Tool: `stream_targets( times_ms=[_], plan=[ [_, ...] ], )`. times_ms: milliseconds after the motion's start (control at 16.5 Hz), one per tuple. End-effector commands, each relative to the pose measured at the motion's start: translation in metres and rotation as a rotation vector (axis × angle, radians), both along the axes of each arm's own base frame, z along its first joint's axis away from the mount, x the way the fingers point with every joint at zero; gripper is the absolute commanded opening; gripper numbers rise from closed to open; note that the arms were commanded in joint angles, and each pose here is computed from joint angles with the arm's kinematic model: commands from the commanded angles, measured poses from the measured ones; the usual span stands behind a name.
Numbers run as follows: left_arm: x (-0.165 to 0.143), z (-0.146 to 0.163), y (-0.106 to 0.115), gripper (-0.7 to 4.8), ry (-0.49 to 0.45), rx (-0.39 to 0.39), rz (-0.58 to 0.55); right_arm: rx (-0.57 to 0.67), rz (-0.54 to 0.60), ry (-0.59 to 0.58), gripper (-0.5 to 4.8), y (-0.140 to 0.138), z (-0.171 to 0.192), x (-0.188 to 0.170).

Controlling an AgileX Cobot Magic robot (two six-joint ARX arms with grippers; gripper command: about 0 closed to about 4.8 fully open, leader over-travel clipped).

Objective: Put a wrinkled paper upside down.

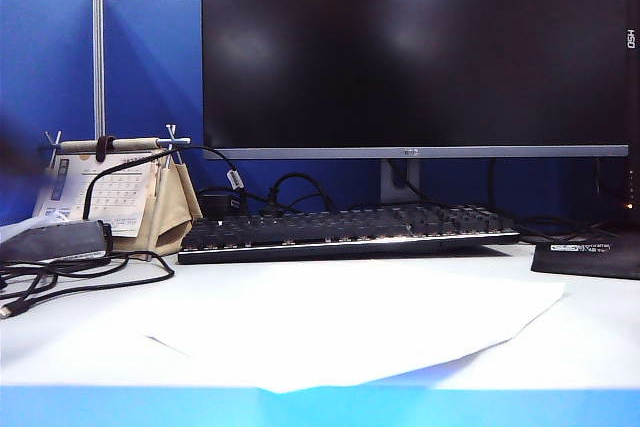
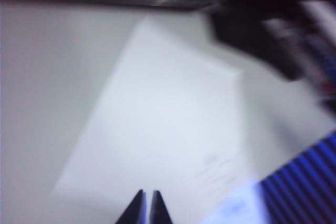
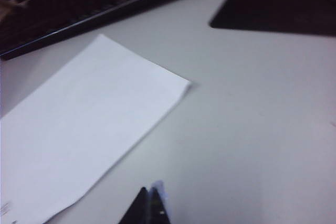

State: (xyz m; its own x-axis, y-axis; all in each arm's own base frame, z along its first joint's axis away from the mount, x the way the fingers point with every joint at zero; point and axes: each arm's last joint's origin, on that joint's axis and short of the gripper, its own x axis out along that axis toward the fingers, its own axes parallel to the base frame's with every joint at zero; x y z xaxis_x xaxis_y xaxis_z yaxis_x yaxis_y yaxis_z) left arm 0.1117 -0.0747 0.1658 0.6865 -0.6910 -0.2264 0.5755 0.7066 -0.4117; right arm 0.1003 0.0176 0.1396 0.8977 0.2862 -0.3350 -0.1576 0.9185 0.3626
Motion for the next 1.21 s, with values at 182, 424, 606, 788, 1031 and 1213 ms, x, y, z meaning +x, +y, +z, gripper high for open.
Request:
stream_targets(
  times_ms=[182, 424, 606, 788, 1031, 1213],
  plan=[
    [0.008, 0.067, -0.003, 0.3, -0.155, 0.066, 0.017, 0.01, 0.077, -0.16, 0.0, 0.003, 0.015, 0.003],
    [0.007, 0.077, -0.003, 0.3, -0.171, 0.065, 0.009, 0.021, 0.1, -0.217, 0.0, 0.003, 0.027, 0.003],
    [0.003, 0.075, 0.0, 0.3, -0.046, 0.231, -0.026, -0.023, 0.062, -0.393, -0.01, 0.001, 0.085, -0.004],
    [0.002, 0.091, 0.0, 0.3, 0.0, 0.31, -0.049, -0.074, 0.04, -0.416, -0.01, 0.001, 0.131, -0.001],
    [0.012, 0.094, -0.006, 0.3, 0.023, 0.321, -0.057, -0.023, 0.312, 0.026, -0.01, 0.016, 0.134, 0.064],
    [0.014, 0.092, -0.007, 0.3, 0.037, 0.328, -0.059, 0.155, 0.501, 0.387, 1.93, 0.028, 0.089, 0.094]
  ],
)
